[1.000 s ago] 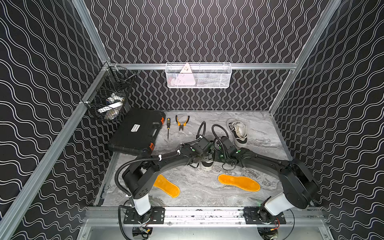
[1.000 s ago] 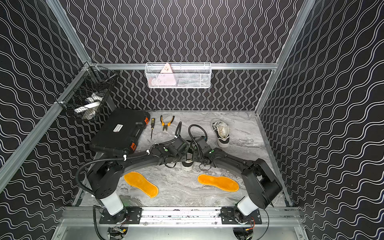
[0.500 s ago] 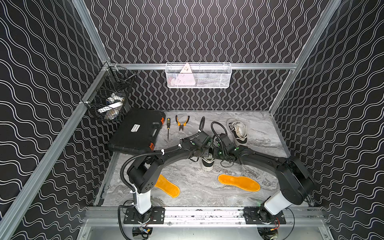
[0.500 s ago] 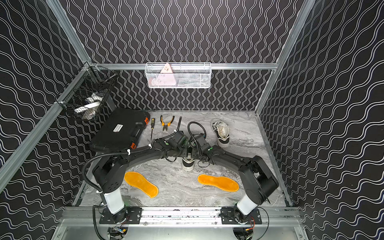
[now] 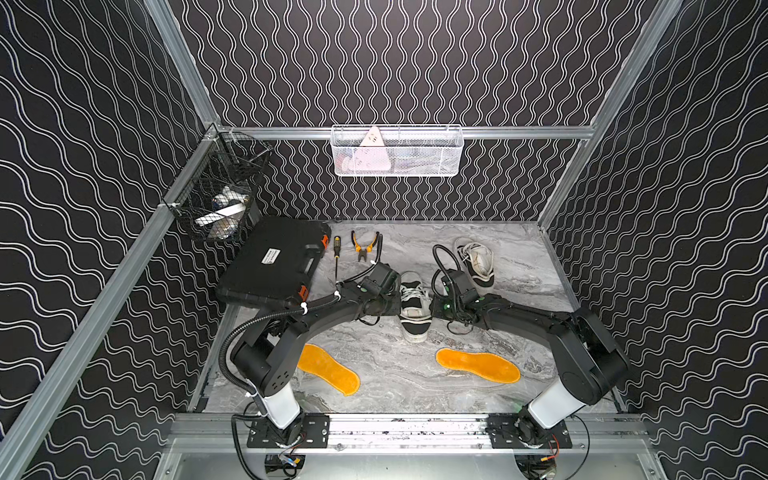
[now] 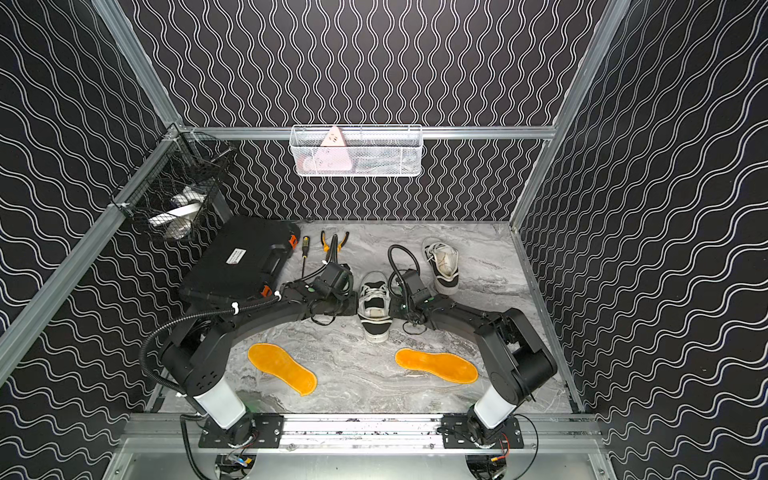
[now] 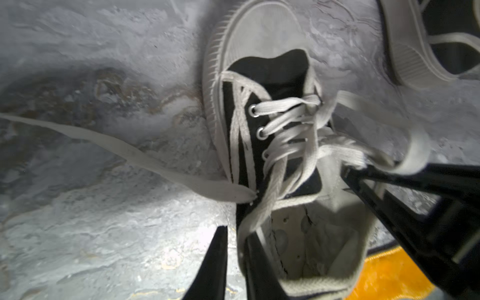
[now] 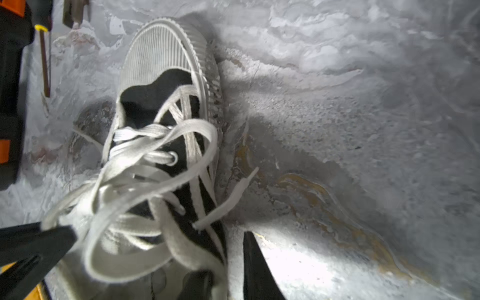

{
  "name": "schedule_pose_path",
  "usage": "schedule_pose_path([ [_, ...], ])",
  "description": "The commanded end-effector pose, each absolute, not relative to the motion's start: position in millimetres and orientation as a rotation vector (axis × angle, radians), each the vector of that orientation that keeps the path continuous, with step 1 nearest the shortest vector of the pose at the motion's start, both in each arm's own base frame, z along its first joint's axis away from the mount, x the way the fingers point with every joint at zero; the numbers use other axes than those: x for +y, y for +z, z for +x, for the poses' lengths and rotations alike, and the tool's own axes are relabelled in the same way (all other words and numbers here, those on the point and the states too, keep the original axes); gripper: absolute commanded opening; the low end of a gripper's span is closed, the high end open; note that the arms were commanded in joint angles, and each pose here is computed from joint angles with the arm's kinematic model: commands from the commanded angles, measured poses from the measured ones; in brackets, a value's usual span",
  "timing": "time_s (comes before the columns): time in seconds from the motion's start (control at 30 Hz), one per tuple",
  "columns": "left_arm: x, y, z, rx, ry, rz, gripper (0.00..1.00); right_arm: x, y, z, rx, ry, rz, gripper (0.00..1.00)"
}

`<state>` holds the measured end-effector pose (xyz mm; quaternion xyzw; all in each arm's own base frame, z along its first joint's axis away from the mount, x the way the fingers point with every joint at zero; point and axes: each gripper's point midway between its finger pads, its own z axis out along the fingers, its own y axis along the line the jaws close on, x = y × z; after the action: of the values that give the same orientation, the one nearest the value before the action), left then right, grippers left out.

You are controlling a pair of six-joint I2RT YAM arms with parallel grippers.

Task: Insert the insole into the shoe
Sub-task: Adjust the shoe at the center of the board.

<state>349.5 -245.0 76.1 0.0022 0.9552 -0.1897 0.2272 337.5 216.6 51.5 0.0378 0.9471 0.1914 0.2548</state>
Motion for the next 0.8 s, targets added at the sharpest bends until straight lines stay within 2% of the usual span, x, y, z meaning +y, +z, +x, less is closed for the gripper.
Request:
schedule_pose_path([
  [0.0,-248,75,342,2.639,-0.557,0.009,0.2,222,56,340,2.53,0.555,0.021,0.2],
  [0.17,-256,93,341,2.615,-0.526,0.107,0.39,238,73,340,2.533,0.649,-0.05,0.29],
  [0.27,-260,118,343,2.58,-0.451,0.202,0.43,249,97,337,2.533,0.731,-0.088,0.37],
  [0.5,-287,149,328,2.507,-0.394,0.54,0.27,215,136,333,2.534,0.763,0.029,0.42],
  [0.63,-307,132,320,2.503,-0.351,0.771,0.25,160,136,346,2.502,0.705,0.246,0.42],
  [0.77,-307,112,328,2.52,-0.254,0.846,0.28,127,134,352,2.481,0.678,0.376,0.43],
])
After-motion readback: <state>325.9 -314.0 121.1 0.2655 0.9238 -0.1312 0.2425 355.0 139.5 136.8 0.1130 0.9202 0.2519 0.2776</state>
